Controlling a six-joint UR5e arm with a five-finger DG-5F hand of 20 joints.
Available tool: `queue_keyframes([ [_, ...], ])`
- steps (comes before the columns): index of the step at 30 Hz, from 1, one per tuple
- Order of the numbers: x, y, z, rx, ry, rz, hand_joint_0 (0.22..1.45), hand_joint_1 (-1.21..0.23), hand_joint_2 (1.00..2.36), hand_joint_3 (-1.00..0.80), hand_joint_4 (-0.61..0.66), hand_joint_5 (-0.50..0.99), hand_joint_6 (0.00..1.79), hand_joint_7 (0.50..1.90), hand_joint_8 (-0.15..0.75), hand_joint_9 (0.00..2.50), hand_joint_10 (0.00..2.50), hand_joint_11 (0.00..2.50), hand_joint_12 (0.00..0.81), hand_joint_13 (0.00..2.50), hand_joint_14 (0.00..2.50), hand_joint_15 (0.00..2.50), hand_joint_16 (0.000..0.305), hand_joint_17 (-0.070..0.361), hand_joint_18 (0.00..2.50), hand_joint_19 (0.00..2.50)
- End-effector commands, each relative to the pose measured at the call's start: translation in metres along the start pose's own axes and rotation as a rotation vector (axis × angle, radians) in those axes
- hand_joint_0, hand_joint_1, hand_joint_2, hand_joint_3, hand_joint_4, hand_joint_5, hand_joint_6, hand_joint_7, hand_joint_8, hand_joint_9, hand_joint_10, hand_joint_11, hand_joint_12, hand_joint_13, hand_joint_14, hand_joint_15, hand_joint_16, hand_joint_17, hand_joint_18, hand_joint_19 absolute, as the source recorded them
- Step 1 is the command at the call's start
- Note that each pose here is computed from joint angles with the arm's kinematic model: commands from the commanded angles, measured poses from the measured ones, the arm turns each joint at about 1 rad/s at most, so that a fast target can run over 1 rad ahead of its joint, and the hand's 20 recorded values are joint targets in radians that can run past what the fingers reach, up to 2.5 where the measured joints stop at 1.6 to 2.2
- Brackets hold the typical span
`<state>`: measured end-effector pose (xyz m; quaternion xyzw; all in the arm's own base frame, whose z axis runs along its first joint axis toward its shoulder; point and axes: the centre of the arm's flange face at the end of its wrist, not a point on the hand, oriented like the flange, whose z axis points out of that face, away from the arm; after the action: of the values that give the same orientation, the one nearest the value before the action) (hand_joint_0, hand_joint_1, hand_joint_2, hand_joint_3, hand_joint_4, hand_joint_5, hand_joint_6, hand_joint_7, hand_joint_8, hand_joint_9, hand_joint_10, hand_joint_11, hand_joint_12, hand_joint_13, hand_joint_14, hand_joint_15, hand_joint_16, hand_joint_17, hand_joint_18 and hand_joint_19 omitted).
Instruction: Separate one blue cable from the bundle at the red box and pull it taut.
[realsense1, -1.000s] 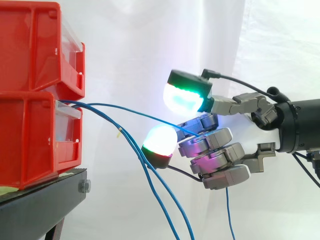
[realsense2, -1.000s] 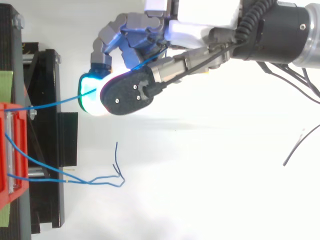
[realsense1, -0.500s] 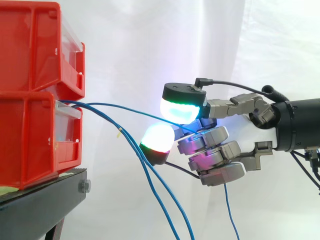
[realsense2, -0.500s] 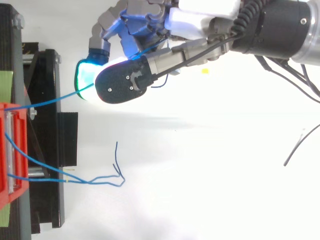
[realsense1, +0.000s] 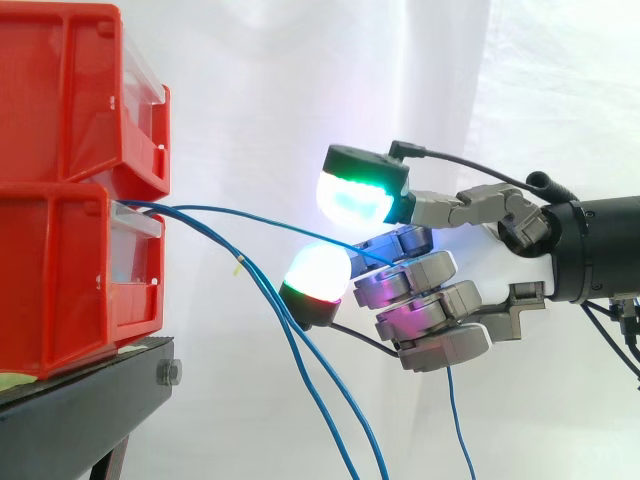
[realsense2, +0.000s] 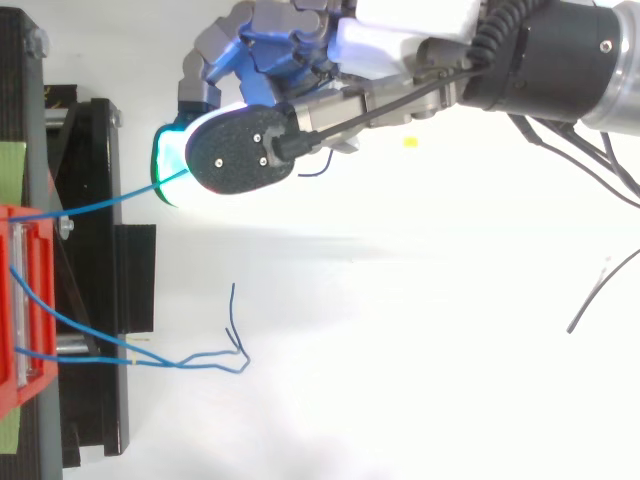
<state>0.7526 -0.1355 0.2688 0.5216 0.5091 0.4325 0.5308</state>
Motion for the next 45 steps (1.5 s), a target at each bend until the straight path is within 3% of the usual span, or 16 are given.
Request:
queue_keyframes([
  [1,0.000,0.000,0.000,0.000,0.000,0.000,0.65,-0.64,1.01,-0.24,0.16,-0.19,0.96,0.78,0.322,0.57,2.50,1.07,0.385,0.84,2.50,1.25,0.050,0.113,1.18,1.61],
  [6,0.001,0.000,0.000,-0.002,0.001,0.000,0.67,-0.74,1.02,-0.17,0.08,-0.19,0.96,0.80,0.304,0.56,2.50,1.07,0.381,0.83,2.50,1.28,0.047,0.107,1.18,1.67],
  [11,0.002,0.000,0.000,-0.002,0.003,0.000,0.72,-0.82,1.01,-0.26,0.03,-0.19,0.97,0.80,0.283,0.56,2.50,1.09,0.365,0.81,2.50,1.30,0.044,0.098,1.17,1.76],
  [16,0.003,0.000,0.000,-0.002,0.004,0.000,0.75,-0.83,1.01,-0.38,0.01,-0.18,0.97,0.81,0.281,0.56,2.50,1.10,0.358,0.80,2.50,1.27,0.043,0.097,1.15,1.73],
  [21,0.005,0.000,0.000,0.001,0.009,0.006,0.76,-0.84,1.01,-0.39,0.00,-0.18,0.97,0.84,0.276,0.57,2.50,1.09,0.352,0.80,2.50,1.25,0.043,0.096,1.14,1.73],
  [27,0.007,0.000,0.000,0.000,0.012,0.010,0.58,-0.53,1.00,-0.50,0.11,-0.17,0.96,0.79,0.281,0.59,2.50,1.07,0.356,0.80,2.50,1.23,0.044,0.100,1.10,1.74],
  [31,0.008,0.001,0.000,0.000,0.011,0.010,0.60,-0.40,1.00,-0.50,0.11,-0.17,0.94,0.81,0.276,0.60,2.50,1.06,0.346,0.80,2.50,1.21,0.043,0.096,1.11,1.75],
  [34,0.010,0.001,0.001,0.000,0.014,0.010,0.64,-0.46,1.00,-0.45,0.10,-0.16,0.94,0.84,0.277,0.62,2.50,1.08,0.347,0.81,2.50,1.21,0.043,0.097,1.11,1.75],
  [39,0.013,0.001,0.001,-0.003,0.017,0.010,0.66,-0.72,1.01,-0.25,0.09,-0.17,0.94,0.88,0.284,0.61,2.50,1.10,0.362,0.82,2.50,1.24,0.045,0.102,1.12,1.70],
  [45,0.015,0.001,0.001,-0.002,0.020,0.014,0.72,-0.83,1.01,-0.26,0.00,-0.17,0.95,0.92,0.280,0.61,2.50,1.09,0.352,0.81,2.50,1.26,0.044,0.098,1.12,1.75],
])
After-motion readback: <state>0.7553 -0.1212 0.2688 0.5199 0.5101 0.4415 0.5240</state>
